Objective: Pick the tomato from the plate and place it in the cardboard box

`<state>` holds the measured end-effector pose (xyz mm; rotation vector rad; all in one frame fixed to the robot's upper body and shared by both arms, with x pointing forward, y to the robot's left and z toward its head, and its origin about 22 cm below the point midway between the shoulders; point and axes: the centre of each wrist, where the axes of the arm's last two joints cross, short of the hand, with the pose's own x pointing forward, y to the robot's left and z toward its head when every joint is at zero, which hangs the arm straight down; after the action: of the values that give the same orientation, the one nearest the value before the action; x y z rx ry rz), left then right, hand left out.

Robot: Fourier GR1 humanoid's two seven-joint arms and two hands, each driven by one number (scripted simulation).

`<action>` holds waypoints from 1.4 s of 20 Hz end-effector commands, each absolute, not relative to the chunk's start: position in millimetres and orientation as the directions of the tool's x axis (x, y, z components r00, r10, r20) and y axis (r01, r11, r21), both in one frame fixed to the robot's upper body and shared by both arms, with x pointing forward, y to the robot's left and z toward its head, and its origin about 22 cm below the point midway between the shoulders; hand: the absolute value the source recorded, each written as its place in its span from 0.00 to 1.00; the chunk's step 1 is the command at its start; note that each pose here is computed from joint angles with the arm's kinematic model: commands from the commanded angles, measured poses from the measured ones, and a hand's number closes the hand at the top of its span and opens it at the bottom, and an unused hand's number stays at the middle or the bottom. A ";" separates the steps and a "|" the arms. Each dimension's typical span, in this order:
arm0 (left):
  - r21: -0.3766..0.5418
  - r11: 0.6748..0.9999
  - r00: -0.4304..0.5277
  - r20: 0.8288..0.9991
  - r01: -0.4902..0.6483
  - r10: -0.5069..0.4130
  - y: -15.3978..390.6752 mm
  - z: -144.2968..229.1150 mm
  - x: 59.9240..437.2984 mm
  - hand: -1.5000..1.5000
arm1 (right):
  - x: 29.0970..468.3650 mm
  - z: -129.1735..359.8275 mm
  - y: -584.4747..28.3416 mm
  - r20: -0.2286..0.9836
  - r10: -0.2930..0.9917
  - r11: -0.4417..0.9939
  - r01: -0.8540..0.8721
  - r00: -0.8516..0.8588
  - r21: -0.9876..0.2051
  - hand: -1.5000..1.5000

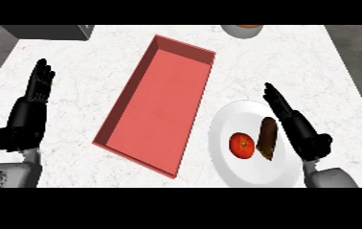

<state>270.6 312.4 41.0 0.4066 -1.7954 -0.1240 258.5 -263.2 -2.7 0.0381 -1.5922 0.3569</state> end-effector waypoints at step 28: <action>0.547 0.807 0.221 0.835 -0.222 -0.505 374.6 30.3 254.3 0.50 | 231.1 2.1 -354.5 0.600 0.761 0.527 -0.305 -0.247 -0.793 0.00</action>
<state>254.9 362.6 17.4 0.6526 -1.3680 -0.2134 218.7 -348.2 -16.2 -0.3547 -1.6362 0.8944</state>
